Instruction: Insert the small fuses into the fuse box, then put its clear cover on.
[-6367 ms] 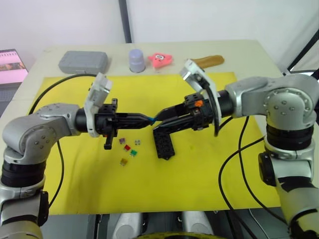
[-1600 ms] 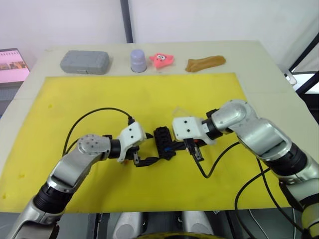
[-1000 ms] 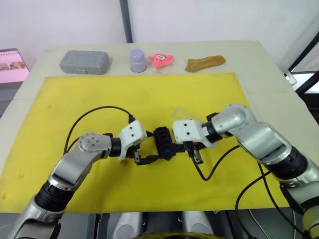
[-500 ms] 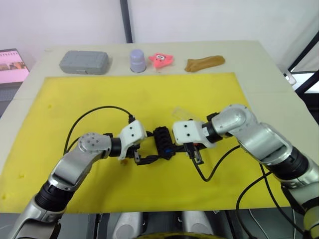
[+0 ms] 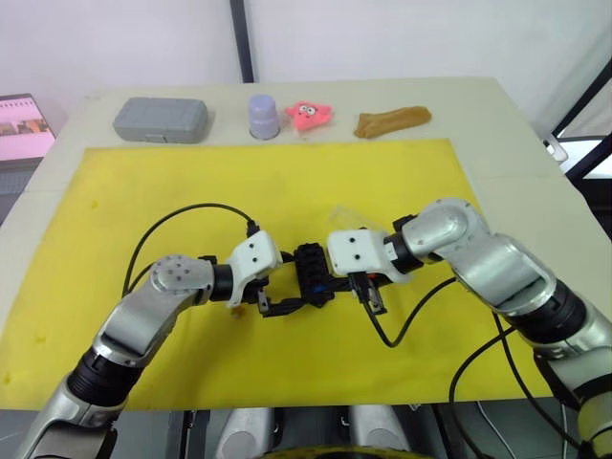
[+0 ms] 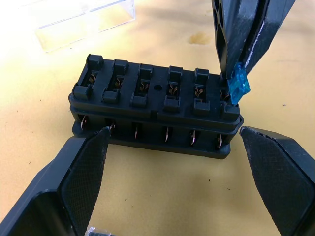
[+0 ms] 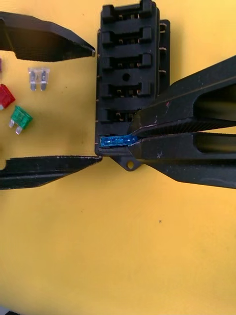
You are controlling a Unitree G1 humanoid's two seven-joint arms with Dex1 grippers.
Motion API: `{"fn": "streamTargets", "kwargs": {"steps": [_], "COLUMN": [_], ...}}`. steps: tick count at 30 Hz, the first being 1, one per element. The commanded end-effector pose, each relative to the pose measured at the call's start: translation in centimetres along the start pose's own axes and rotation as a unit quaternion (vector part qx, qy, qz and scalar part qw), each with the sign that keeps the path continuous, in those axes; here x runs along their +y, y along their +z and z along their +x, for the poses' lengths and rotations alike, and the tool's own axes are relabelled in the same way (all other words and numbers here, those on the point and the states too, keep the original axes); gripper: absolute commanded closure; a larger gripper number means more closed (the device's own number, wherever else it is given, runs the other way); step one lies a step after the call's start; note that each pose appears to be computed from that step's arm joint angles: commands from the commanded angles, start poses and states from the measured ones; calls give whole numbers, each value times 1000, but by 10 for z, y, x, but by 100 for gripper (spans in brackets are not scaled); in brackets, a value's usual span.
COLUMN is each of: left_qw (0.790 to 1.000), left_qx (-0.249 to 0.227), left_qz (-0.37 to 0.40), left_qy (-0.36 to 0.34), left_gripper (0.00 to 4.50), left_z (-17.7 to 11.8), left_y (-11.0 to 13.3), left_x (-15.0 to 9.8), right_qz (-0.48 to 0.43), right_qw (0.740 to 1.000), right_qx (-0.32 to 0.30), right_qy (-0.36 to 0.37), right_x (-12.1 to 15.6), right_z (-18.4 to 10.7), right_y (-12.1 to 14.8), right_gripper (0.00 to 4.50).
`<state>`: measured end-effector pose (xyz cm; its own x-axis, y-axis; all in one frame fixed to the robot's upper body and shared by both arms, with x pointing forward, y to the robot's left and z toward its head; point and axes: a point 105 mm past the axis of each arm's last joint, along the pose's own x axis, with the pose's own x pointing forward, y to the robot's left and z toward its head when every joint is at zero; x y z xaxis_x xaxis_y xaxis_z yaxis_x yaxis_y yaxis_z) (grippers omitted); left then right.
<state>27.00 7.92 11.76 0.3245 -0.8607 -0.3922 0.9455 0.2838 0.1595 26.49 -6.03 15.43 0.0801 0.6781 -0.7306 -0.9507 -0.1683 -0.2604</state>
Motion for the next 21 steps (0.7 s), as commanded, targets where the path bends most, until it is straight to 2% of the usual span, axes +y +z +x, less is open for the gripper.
{"fn": "streamTargets", "kwargs": {"steps": [1, 21], "left_qw": [1000, 1000], "left_qx": [-8, -8], "left_qz": [18, 19], "left_qy": [-2, -1], "left_gripper": [7, 7], "left_z": [1, 1], "left_y": [7, 7], "left_x": [-3, -3], "right_qz": [-15, 0], "right_qw": [1000, 1000], "right_qx": [-8, 12], "right_qy": [-13, -2], "right_x": [-5, 3], "right_z": [-7, 0], "right_y": [9, -5], "right_gripper": [450, 450]}}
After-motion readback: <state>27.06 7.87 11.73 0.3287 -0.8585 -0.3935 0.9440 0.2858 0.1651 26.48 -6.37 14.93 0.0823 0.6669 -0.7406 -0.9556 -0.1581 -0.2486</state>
